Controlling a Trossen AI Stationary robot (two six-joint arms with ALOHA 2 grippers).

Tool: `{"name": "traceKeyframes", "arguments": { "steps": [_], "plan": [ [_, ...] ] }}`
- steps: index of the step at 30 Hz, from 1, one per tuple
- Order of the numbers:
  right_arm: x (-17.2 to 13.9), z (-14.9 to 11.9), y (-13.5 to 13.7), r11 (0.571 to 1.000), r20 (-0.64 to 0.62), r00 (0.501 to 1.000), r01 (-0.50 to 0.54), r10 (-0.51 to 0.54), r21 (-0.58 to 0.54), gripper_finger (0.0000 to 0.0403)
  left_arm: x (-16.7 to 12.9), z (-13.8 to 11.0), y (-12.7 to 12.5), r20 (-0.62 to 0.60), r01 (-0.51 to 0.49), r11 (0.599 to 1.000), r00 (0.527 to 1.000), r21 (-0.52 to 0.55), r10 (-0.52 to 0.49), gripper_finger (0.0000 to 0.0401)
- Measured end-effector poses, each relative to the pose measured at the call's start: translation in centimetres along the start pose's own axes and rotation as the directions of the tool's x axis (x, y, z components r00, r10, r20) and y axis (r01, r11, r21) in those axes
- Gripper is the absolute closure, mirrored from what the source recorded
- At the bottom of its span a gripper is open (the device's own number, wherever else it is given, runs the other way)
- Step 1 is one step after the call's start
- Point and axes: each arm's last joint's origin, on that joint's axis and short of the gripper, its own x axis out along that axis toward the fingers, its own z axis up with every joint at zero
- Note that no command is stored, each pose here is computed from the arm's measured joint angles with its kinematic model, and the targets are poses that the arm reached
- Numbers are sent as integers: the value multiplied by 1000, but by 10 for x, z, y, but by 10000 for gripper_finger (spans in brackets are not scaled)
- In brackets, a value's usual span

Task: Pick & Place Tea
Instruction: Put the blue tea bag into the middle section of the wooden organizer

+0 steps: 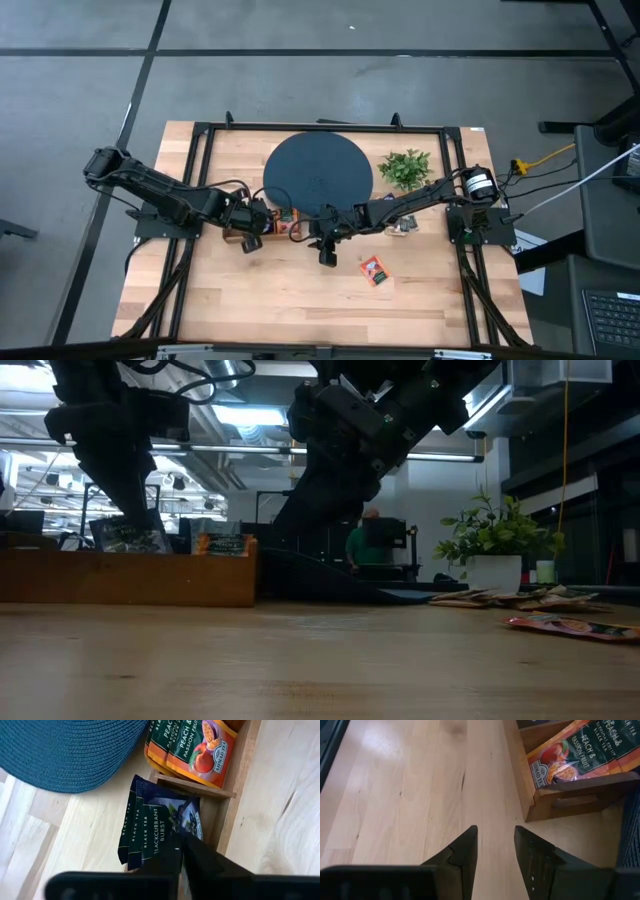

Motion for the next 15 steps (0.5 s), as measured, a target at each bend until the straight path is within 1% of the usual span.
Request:
{"name": "traceKeyframes", "arguments": {
  "steps": [5, 11, 15],
  "plan": [
    [0, 0, 0, 1000, 1, 1000, 0, 0, -1, 272, 0, 0, 0, 0, 1, 999, 1000, 51, -1, 399],
    [0, 0, 0, 1000, 1, 1000, 0, 0, -2, 272, 0, 0, 0, -7, 15, 982, 1000, 190, -14, 399],
    [0, 0, 0, 1000, 1, 1000, 0, 0, -2, 272, -6, 8, 0, 7, 30, 972, 999, 232, -33, 399]
  ]
}}
